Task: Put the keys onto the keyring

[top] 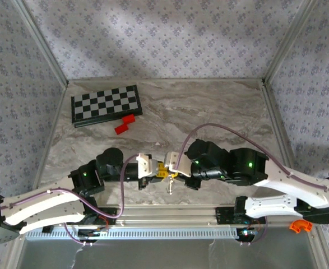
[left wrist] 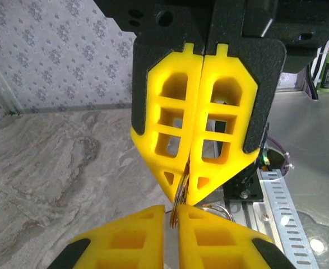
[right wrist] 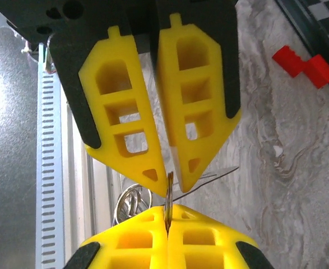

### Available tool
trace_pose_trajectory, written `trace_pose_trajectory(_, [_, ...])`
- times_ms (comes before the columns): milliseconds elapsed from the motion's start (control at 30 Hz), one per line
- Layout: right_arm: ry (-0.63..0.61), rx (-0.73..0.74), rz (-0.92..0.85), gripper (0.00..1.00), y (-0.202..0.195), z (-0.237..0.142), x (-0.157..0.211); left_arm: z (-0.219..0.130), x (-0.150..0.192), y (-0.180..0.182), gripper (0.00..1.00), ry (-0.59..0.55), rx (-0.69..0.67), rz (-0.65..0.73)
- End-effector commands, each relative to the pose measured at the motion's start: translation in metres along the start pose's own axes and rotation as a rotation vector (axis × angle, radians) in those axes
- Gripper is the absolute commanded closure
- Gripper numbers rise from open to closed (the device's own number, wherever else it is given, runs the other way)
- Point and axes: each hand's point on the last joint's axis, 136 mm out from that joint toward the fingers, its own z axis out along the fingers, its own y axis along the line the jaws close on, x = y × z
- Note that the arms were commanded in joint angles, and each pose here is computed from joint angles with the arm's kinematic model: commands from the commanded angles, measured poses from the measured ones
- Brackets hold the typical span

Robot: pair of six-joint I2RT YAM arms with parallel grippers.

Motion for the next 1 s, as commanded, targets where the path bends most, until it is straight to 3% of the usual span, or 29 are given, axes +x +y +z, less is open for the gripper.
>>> trace_pose_trajectory(0, [0.021,-0.069,-0.018,1.00,0.011,-0.006,0.001,-0.002,-0.017,0.003,0.87,-0.033,-0.014,0.024])
trace_pose_trajectory(233, [-0.007,-0.063,-0.017,1.00,0.009,-0.007,-0.005,-0.005,-0.025,-0.004,1.00,-0.076,0.024,0.023])
trace_pose_trajectory(367, [-0.022,-0.042,-0.010,1.00,0.006,-0.006,-0.006,-0.014,-0.039,-0.008,1.00,-0.150,0.030,0.026])
trace_pose_trajectory(533, [-0.095,-0.020,0.000,0.79,0.003,-0.012,-0.014,-0.023,-0.055,-0.014,1.00,-0.236,0.055,0.037])
trace_pose_trajectory(600, [-0.132,-0.014,0.008,0.77,0.002,-0.016,-0.017,-0.024,-0.060,-0.016,1.00,-0.259,0.066,0.039])
trace_pose_trajectory(967, [-0.278,0.009,0.035,0.79,0.001,-0.034,-0.025,-0.027,-0.073,-0.022,1.00,-0.341,0.110,0.031])
